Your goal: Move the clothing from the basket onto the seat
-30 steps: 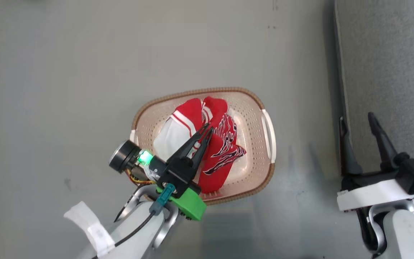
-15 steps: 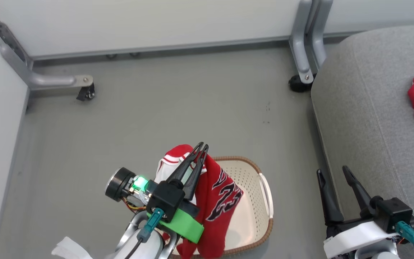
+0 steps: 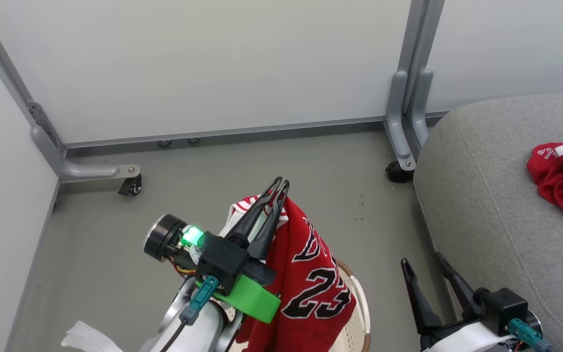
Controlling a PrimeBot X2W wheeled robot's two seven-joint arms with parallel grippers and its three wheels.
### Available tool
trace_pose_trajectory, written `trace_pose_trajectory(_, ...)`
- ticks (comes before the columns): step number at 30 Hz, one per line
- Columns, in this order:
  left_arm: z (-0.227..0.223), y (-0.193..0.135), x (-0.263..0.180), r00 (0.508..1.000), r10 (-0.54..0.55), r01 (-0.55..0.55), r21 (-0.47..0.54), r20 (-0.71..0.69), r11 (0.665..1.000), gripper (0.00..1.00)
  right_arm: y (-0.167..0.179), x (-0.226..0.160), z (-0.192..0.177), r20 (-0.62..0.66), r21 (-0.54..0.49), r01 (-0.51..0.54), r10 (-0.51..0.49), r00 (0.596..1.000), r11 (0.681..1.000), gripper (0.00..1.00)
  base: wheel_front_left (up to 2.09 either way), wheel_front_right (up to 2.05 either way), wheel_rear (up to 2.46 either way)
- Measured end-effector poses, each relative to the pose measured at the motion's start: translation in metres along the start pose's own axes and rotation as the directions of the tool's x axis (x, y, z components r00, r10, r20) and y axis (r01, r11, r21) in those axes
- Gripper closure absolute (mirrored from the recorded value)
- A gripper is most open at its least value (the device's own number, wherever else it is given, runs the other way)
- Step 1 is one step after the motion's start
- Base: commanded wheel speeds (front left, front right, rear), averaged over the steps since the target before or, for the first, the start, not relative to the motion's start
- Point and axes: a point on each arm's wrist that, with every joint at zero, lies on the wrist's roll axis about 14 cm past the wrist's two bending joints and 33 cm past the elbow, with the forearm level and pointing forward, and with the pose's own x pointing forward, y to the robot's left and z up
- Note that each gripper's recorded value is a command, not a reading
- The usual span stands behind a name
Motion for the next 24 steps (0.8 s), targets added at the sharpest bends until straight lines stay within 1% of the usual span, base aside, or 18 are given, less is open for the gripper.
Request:
trace_pose_trajectory(4, 0.003, -0.006, 0.004, 1.0, -0.022, 0.022, -0.003, 0.012, 1.0, 1.0, 0.01, -0.001, 0.004, 0.014, 0.018, -0.026, 0.025, 1.0, 1.0, 0.0, 0.0, 0.0, 0.0)
trace_pose_trajectory(11, 0.004, -0.01, 0.009, 0.999, -0.04, 0.04, -0.005, 0.017, 0.999, 1.0, 0.04, 0.007, 0.011, 0.033, 0.043, -0.135, 0.134, 0.99, 0.99, 0.0, 0.0, 0.0, 0.0)
trace_pose_trajectory(13, 0.005, -0.01, 0.011, 0.999, -0.045, 0.045, -0.002, 0.02, 0.999, 1.0, 0.055, 0.01, 0.01, 0.031, 0.051, -0.185, 0.184, 0.983, 0.981, 0.0, 0.0, 0.0, 0.0)
trace_pose_trajectory(16, 0.005, -0.01, 0.012, 0.998, -0.051, 0.051, 0.002, 0.023, 0.999, 1.0, 0.078, 0.011, -0.002, -0.006, 0.09, -0.26, 0.262, 0.965, 0.961, 0.0, 0.0, 0.0, 0.0)
trace_pose_trajectory(18, 0.007, -0.012, 0.014, 0.998, -0.06, 0.06, 0.006, 0.028, 0.998, 1.0, 0.087, 0.012, -0.008, -0.03, 0.083, -0.302, 0.306, 0.952, 0.95, 0.0, 0.0, 0.0, 0.0)
trace_pose_trajectory(24, 0.015, -0.012, 0.015, 0.996, -0.067, 0.067, 0.003, 0.055, 0.998, 1.0, 0.084, 0.025, -0.024, -0.095, 0.045, -0.329, 0.332, 0.939, 0.943, 0.0, 0.0, 0.0, 0.0)
